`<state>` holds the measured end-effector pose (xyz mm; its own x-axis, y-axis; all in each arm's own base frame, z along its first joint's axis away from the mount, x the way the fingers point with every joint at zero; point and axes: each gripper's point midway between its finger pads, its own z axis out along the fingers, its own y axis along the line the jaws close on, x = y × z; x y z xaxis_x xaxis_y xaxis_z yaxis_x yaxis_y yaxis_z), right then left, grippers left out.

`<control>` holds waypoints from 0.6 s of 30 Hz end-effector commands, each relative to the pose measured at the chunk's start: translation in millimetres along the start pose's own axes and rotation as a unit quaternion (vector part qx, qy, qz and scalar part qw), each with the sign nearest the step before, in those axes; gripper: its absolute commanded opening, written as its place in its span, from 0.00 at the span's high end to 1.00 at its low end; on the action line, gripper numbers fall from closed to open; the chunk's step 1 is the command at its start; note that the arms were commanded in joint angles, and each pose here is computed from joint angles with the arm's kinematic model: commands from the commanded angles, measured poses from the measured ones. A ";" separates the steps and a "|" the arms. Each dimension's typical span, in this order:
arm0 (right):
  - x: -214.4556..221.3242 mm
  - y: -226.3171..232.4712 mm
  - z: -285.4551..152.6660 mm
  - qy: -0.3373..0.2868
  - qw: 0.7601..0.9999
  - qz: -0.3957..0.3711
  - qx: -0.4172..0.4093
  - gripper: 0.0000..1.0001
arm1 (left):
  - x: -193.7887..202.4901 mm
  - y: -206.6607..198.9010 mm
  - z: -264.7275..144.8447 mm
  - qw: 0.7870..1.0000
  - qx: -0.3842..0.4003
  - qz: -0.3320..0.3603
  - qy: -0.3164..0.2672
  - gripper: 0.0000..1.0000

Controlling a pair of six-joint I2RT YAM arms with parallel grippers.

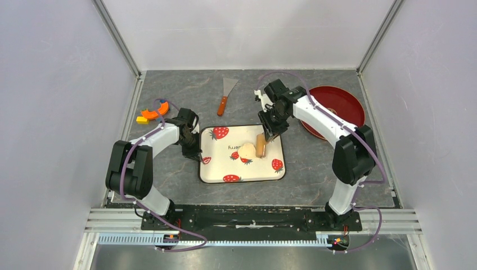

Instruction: Roll out the dumpling wrappers from the dough

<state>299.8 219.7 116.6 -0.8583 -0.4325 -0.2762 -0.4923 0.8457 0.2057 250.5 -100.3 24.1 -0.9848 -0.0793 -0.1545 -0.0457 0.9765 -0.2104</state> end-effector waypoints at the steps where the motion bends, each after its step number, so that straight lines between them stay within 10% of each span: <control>1: 16.1 -6.8 3.3 0.010 0.999 -0.024 0.024 1.00 | -5.1 6.9 -6.1 0.999 -0.020 0.034 -0.013 0.98; 18: -62.8 5.1 -67.6 -0.088 0.995 -0.023 0.028 1.00 | -4.8 6.6 -6.8 0.999 -0.021 0.038 -0.011 0.98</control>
<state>341.1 217.5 179.9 -0.8087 -0.4179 -0.4141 -0.4939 0.8646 0.0920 250.3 -100.4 24.0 -0.9850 -0.0776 -0.1544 -0.0443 0.9770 -0.2085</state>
